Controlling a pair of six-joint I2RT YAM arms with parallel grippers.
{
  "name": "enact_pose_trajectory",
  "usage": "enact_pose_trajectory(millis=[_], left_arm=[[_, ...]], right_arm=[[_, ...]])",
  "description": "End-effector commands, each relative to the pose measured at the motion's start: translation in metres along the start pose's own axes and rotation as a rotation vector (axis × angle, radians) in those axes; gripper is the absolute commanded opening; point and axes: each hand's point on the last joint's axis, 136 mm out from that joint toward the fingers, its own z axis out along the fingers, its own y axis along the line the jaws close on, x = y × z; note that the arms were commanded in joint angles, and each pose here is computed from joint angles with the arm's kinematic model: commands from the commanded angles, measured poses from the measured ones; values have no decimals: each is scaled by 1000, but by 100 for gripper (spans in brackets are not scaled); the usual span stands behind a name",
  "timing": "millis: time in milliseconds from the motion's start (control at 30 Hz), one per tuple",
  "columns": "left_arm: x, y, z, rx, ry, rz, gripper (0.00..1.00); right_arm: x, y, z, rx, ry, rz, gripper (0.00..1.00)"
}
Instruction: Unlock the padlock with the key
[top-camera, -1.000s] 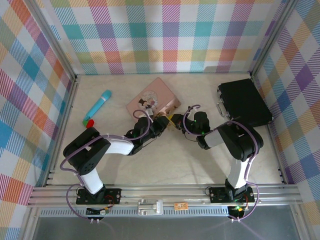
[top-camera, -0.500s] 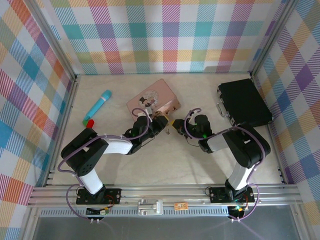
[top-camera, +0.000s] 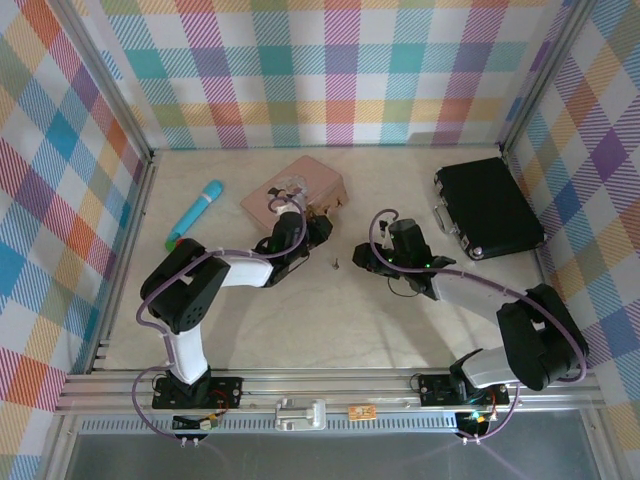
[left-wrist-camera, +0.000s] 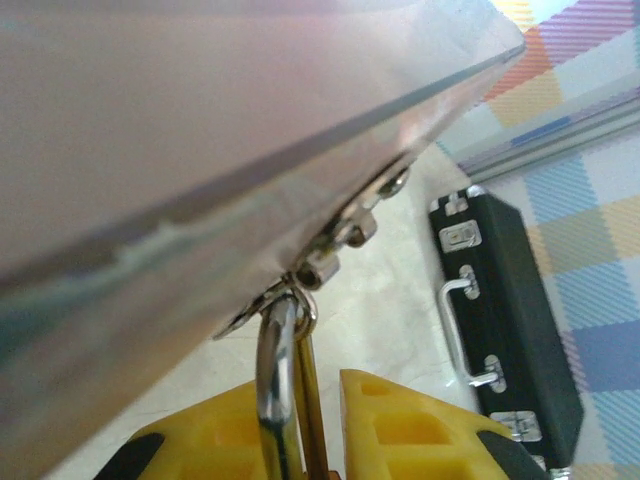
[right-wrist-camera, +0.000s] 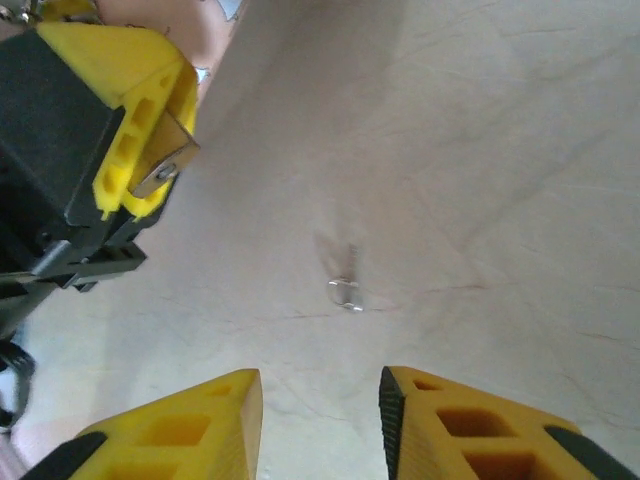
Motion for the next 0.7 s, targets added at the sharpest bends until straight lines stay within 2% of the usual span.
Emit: enact_pose_trajectory(millis=[0,167,400,467,667], left_arm=[[-4,-4,9,10,3,43,0],[9,12,11,-55,68,79,0],[19,25,9,-119,127,116,3],[18,25,8,-129,127,128,6],[11,22,0,-129,120,137,28]], right_arm=[[6,-30,-16,201,47,-120,41],[-11,-39,-31,325,15,-202,45],[-16,-31,-30,300,14,-210,49],[-11,-26,-25,271,40,-208,50],[15,-11,-1,221,129,-241,54]])
